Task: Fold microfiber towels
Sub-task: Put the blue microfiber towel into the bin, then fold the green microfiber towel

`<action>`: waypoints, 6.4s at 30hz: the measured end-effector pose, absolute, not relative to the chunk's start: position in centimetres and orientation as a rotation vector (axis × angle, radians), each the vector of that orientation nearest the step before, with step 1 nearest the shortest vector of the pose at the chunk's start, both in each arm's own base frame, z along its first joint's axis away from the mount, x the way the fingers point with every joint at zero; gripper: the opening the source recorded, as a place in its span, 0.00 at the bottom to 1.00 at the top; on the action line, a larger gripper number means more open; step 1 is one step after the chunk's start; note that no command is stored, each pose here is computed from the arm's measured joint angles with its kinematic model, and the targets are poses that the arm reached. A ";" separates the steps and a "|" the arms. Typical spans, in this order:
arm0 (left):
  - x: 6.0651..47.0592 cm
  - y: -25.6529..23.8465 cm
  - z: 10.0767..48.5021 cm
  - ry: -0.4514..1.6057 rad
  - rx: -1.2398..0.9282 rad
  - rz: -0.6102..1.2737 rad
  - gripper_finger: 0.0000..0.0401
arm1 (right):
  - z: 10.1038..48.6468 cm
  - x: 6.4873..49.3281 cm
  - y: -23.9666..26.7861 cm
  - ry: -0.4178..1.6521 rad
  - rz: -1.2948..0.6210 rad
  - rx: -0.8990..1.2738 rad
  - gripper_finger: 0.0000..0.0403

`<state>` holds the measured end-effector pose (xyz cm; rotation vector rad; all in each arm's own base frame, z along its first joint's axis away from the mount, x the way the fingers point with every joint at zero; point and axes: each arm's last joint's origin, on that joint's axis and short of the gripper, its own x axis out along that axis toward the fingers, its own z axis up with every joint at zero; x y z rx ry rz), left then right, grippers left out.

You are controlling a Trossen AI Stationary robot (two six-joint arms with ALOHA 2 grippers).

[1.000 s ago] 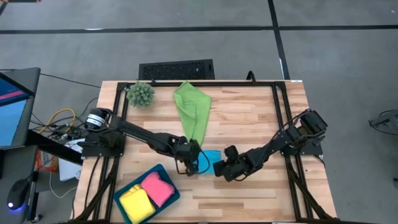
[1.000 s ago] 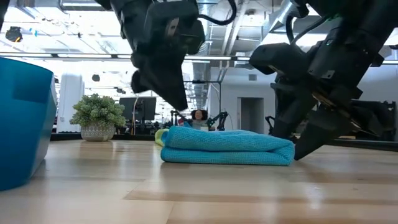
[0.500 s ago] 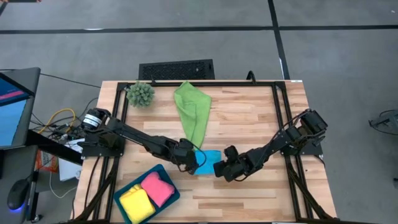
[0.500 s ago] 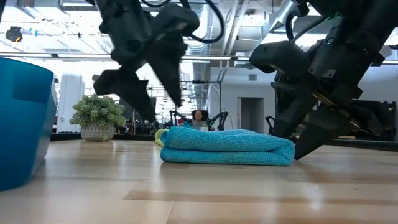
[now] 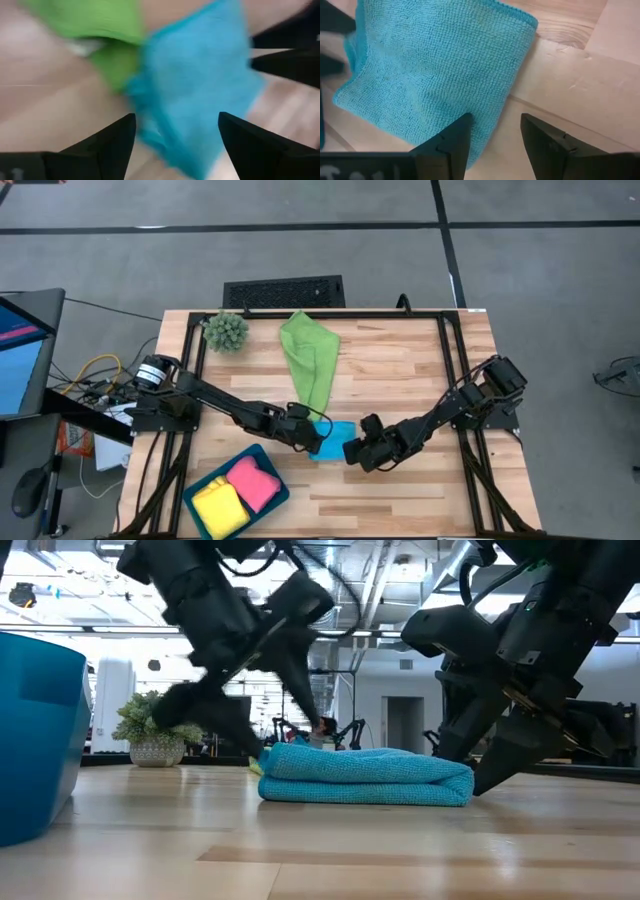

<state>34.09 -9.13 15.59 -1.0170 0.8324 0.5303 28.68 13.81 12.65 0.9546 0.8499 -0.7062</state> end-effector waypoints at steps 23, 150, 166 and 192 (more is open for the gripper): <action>35.8 -9.8 11.9 0.797 -1.089 0.529 0.06 | 13.9 28.5 13.8 0.856 -0.649 0.952 0.44; 17.7 -9.9 30.1 1.123 -0.589 0.278 0.58 | 23.3 22.7 9.3 0.750 -0.687 0.708 0.33; 32.6 12.9 24.7 0.845 -0.623 0.727 0.58 | 22.8 23.0 6.2 0.893 -0.741 0.653 0.33; 41.6 18.2 17.1 1.105 -0.519 0.997 0.58 | 22.4 21.1 6.7 1.037 -0.795 0.544 0.33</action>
